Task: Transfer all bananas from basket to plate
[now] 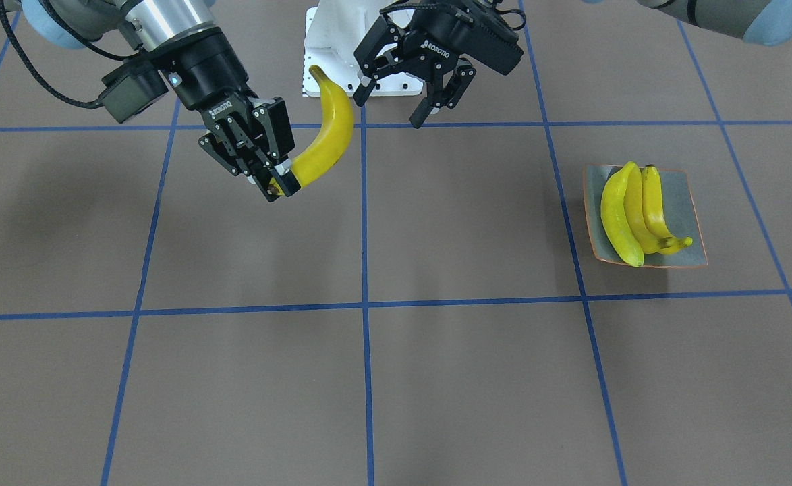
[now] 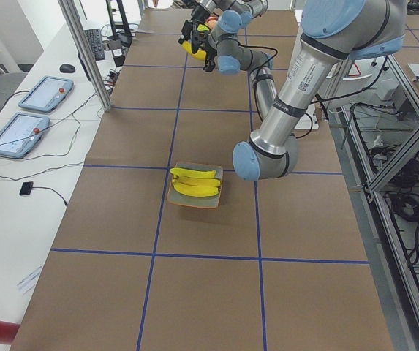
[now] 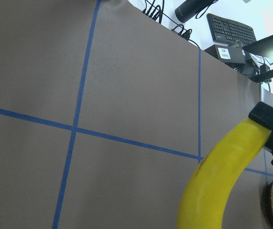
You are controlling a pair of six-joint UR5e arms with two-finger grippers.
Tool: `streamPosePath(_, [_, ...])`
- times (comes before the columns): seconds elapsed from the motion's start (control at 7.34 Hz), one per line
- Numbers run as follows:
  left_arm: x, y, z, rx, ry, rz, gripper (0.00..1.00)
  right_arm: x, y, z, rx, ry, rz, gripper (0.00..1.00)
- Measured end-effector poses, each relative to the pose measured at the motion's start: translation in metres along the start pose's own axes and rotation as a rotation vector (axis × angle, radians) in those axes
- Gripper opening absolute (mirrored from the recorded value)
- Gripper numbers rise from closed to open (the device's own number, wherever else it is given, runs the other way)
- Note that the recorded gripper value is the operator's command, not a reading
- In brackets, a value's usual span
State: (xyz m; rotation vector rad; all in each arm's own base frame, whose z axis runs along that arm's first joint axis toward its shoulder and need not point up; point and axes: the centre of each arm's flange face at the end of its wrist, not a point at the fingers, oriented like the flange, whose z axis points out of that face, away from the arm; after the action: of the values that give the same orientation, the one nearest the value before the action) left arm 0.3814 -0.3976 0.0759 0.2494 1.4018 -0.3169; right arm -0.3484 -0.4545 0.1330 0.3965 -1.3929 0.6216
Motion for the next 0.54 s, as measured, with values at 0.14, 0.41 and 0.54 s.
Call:
streamPosePath(0.14, [0.001, 0.003, 0.000, -0.005, 0.007, 0.000, 1.00, -0.004, 0.011, -0.002, -0.020, -0.013, -0.003, 0.00])
streamPosePath(0.41, [0.002, 0.007, 0.001, -0.013, 0.016, 0.002, 1.00, -0.014, 0.029, -0.004, -0.049, -0.034, -0.008, 0.00])
streamPosePath(0.54, [0.003, 0.010, 0.002, -0.018, 0.021, 0.004, 1.00, -0.017, 0.034, -0.005, -0.059, -0.041, -0.010, 0.00])
